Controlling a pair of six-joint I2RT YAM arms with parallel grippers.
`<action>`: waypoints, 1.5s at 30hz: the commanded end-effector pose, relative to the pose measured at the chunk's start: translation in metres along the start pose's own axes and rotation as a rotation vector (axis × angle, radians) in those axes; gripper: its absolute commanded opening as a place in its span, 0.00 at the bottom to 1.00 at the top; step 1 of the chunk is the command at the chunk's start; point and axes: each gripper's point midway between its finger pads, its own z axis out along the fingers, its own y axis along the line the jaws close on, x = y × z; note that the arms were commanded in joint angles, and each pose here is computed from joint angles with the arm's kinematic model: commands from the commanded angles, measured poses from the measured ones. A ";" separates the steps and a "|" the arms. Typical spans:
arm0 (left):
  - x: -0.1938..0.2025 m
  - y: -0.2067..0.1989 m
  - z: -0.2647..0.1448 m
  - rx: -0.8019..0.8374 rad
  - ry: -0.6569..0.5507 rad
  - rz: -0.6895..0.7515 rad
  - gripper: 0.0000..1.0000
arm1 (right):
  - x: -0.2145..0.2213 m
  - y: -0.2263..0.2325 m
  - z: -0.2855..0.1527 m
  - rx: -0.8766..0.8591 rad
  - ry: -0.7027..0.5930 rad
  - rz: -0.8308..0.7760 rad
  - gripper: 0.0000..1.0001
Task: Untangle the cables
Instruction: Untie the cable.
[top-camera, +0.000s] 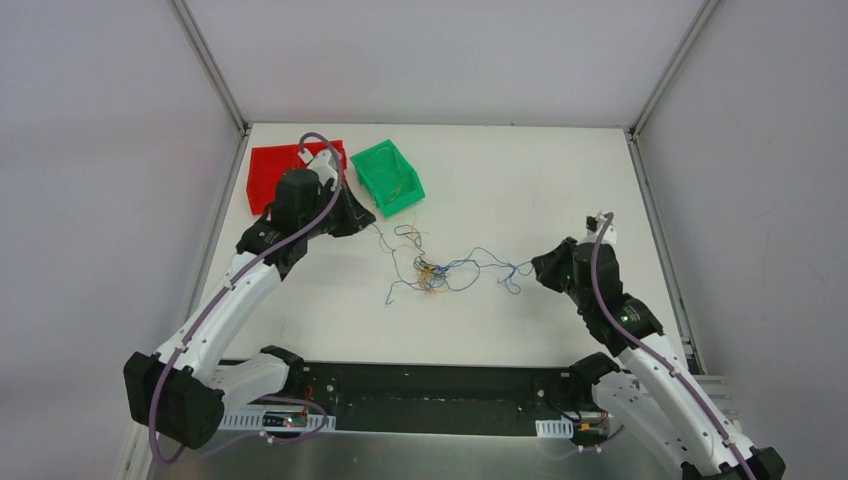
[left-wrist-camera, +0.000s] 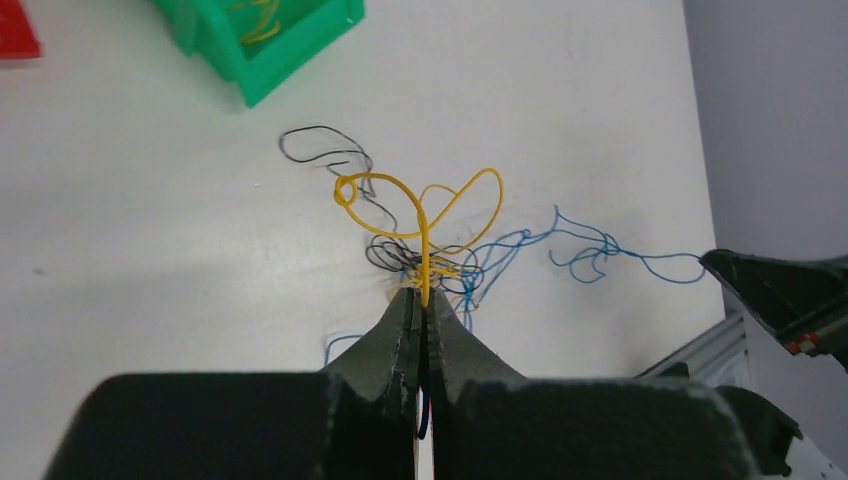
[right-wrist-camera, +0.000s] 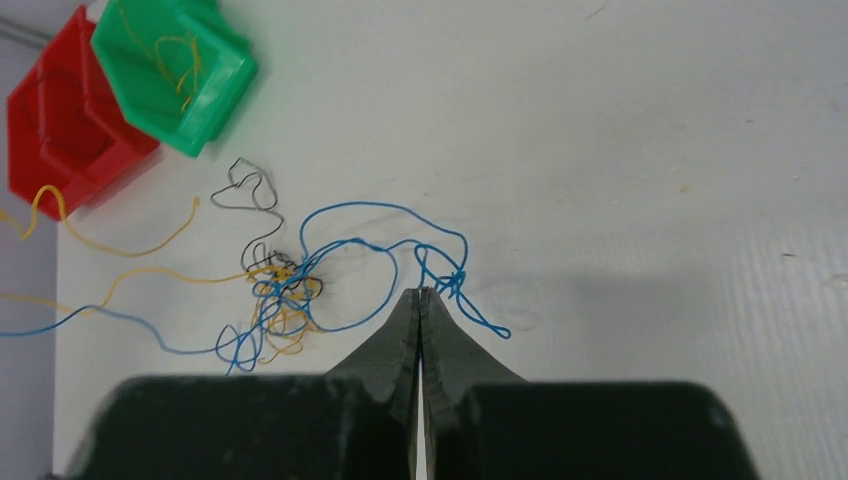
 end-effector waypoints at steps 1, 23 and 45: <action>0.000 -0.060 0.001 0.269 0.048 0.064 0.00 | 0.008 0.051 -0.004 -0.258 0.091 -0.066 0.00; 0.027 -0.125 0.041 0.437 0.221 0.207 0.85 | 0.017 0.072 -0.002 -0.339 0.182 -0.099 0.70; 0.075 -0.003 0.001 -0.048 0.231 0.134 0.90 | 0.053 0.117 0.044 -0.283 0.391 -0.234 0.72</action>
